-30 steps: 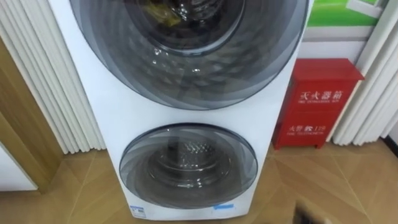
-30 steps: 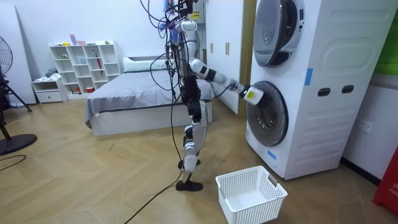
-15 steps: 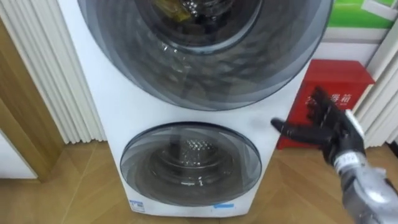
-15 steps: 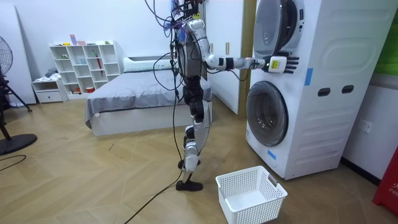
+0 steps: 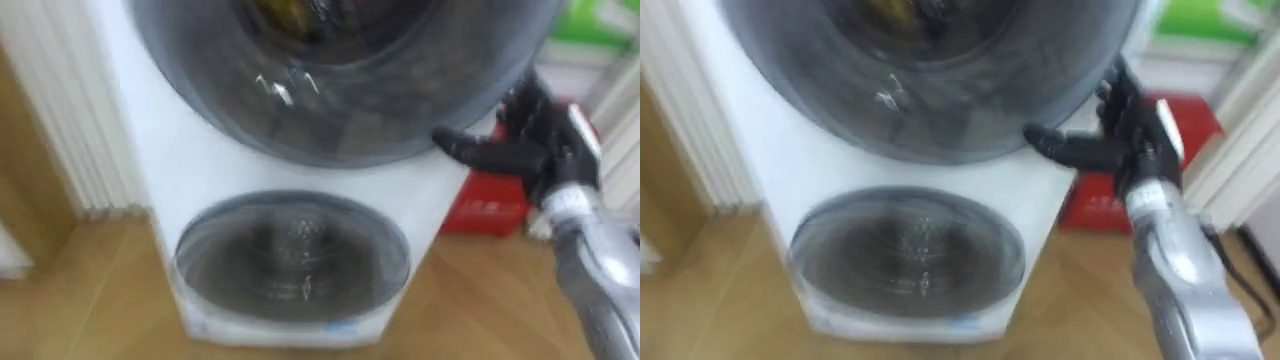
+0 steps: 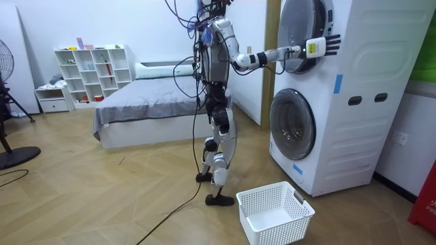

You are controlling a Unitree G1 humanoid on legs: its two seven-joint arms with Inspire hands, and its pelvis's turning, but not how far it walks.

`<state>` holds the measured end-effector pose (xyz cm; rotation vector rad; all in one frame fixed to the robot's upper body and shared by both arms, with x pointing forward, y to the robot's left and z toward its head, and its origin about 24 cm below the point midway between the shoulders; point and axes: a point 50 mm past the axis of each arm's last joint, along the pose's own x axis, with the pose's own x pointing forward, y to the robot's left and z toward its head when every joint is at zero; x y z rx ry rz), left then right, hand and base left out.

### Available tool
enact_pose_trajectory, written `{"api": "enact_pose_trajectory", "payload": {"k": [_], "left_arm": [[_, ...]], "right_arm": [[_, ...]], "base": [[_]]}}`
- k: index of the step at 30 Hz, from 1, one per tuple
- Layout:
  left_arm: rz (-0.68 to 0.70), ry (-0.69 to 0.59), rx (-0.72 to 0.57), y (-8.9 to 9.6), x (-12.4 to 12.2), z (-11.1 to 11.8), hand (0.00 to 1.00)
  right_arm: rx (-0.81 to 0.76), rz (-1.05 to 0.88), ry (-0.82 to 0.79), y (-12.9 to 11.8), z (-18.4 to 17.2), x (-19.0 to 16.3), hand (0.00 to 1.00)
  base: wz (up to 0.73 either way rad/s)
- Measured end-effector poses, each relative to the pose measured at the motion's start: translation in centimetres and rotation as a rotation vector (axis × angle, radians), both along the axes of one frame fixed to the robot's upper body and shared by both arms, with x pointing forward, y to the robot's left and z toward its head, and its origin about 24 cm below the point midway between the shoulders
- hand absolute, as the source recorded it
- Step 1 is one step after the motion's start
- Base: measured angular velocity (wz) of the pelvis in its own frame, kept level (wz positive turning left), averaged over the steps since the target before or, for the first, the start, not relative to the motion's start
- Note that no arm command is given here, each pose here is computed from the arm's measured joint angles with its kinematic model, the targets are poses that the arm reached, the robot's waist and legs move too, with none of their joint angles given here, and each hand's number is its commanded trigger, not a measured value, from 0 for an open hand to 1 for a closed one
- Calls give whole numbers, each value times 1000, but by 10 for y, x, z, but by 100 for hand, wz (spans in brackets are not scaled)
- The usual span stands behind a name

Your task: Pick clothes from washing machine

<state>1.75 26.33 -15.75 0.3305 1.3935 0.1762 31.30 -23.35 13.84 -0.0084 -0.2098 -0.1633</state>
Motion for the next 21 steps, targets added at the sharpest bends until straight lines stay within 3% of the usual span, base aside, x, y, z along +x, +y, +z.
{"api": "enact_pose_trajectory", "payload": {"k": [21], "left_arm": [[-89, 69, 0, -8, -3, -2, 0]], "right_arm": [[-49, 149, -55, 25, 14, -12, 0]], "base": [[0]]}}
